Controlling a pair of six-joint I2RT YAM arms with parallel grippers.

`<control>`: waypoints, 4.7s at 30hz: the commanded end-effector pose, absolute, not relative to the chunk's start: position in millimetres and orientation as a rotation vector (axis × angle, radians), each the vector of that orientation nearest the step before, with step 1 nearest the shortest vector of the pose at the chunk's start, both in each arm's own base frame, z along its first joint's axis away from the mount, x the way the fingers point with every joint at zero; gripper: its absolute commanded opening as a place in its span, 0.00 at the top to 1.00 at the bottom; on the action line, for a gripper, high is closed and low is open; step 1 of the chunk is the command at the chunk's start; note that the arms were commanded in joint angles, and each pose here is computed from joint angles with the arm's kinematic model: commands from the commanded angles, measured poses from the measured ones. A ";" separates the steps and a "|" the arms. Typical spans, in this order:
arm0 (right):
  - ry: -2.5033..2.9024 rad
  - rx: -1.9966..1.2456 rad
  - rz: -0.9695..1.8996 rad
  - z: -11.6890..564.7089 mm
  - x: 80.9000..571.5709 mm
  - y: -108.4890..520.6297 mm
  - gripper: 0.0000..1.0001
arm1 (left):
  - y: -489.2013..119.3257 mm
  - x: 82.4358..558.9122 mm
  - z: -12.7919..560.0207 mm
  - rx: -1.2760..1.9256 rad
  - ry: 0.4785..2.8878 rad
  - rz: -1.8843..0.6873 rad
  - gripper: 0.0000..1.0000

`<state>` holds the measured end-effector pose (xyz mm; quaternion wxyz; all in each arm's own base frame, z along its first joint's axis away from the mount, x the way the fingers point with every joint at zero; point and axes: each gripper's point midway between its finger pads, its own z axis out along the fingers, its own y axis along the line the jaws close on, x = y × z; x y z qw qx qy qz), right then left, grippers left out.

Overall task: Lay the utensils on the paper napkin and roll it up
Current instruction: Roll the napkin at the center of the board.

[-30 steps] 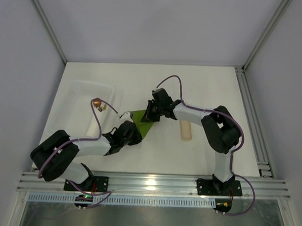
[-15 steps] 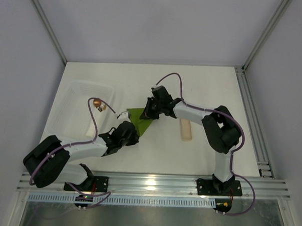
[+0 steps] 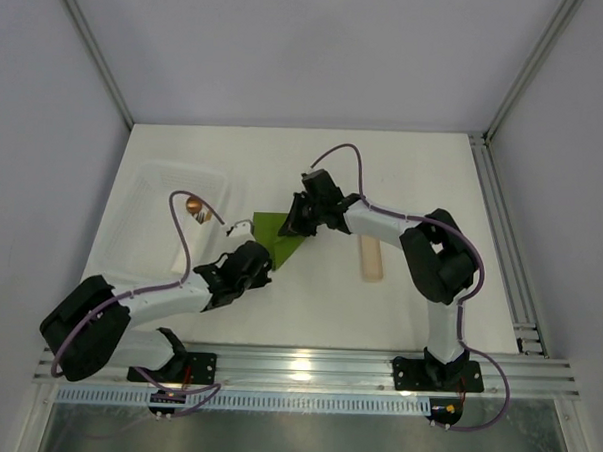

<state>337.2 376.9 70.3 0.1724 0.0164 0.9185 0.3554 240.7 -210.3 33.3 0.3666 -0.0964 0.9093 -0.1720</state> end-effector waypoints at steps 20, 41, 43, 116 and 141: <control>2.563 0.024 1.039 83.3 344.5 383.4 0.96 | -180.3 316.1 74.5 -0.329 2.273 -0.352 1.00; 2.553 0.026 1.052 89.0 346.8 385.3 0.96 | -180.6 352.8 36.5 -0.384 2.314 -0.289 1.00; 2.555 0.024 1.052 88.9 345.7 385.5 0.96 | -179.6 350.1 30.9 -0.395 2.325 -0.287 1.00; 2.577 0.020 0.958 81.2 321.8 344.5 0.96 | -281.0 227.3 85.0 -0.101 2.245 -0.941 1.00; 2.567 0.024 0.977 87.2 324.8 347.7 0.96 | -295.0 236.4 55.5 -0.118 2.287 -0.937 1.00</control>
